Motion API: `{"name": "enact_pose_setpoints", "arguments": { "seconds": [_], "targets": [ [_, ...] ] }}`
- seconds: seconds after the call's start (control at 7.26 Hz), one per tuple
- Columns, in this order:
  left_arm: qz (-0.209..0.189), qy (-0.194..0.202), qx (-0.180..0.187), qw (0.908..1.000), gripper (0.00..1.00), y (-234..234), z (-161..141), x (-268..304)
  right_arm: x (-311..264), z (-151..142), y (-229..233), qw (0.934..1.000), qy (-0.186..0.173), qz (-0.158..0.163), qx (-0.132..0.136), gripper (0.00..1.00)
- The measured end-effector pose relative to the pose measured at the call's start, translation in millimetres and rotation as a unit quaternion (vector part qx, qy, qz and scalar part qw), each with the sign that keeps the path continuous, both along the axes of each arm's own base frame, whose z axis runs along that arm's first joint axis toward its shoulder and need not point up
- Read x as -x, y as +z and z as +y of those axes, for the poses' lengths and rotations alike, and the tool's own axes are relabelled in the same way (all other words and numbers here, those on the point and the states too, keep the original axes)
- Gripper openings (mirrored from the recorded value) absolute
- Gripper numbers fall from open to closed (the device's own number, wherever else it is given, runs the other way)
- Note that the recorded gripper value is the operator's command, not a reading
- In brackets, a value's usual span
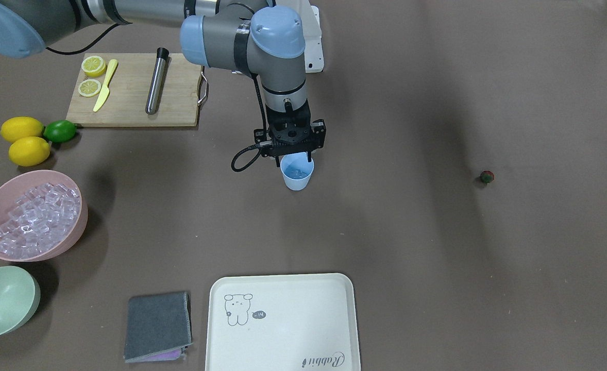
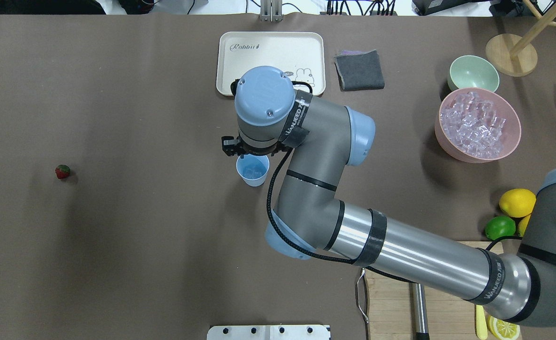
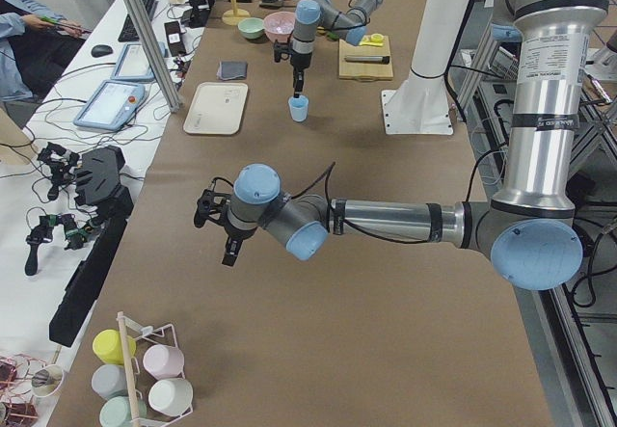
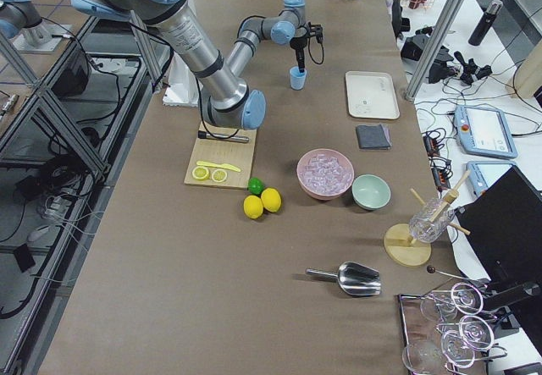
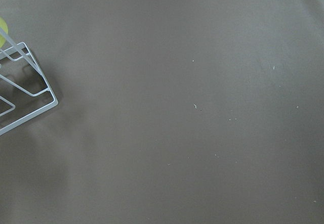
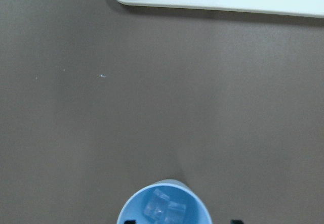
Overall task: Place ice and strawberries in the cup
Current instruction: 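Move the right gripper back over the pink ice bowl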
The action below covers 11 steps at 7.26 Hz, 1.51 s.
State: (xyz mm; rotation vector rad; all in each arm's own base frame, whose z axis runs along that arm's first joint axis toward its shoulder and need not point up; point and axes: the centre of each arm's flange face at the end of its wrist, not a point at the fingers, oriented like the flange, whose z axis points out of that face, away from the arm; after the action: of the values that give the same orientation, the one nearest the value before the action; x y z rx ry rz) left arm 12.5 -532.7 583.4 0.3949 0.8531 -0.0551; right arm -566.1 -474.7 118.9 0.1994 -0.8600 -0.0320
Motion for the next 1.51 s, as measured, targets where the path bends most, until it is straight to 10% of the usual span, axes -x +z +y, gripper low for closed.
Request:
{"name": "enact_pose_setpoints", "arguments": {
  "seconds": [0.96, 1.51],
  "targets": [
    [0.004, -0.007, 0.001, 1.0, 0.97, -4.3, 1.7, 0.3, -275.7, -107.7, 200.6, 0.9946, -0.087, 0.055, -0.011, 0.71],
    [0.002, -0.01, -0.001, 0.9999, 0.97, -6.4, -0.4, 0.7, -355.3, -99.6, 313.0, 0.9843, -0.143, 0.1, -0.03, 0.72]
  ]
}}
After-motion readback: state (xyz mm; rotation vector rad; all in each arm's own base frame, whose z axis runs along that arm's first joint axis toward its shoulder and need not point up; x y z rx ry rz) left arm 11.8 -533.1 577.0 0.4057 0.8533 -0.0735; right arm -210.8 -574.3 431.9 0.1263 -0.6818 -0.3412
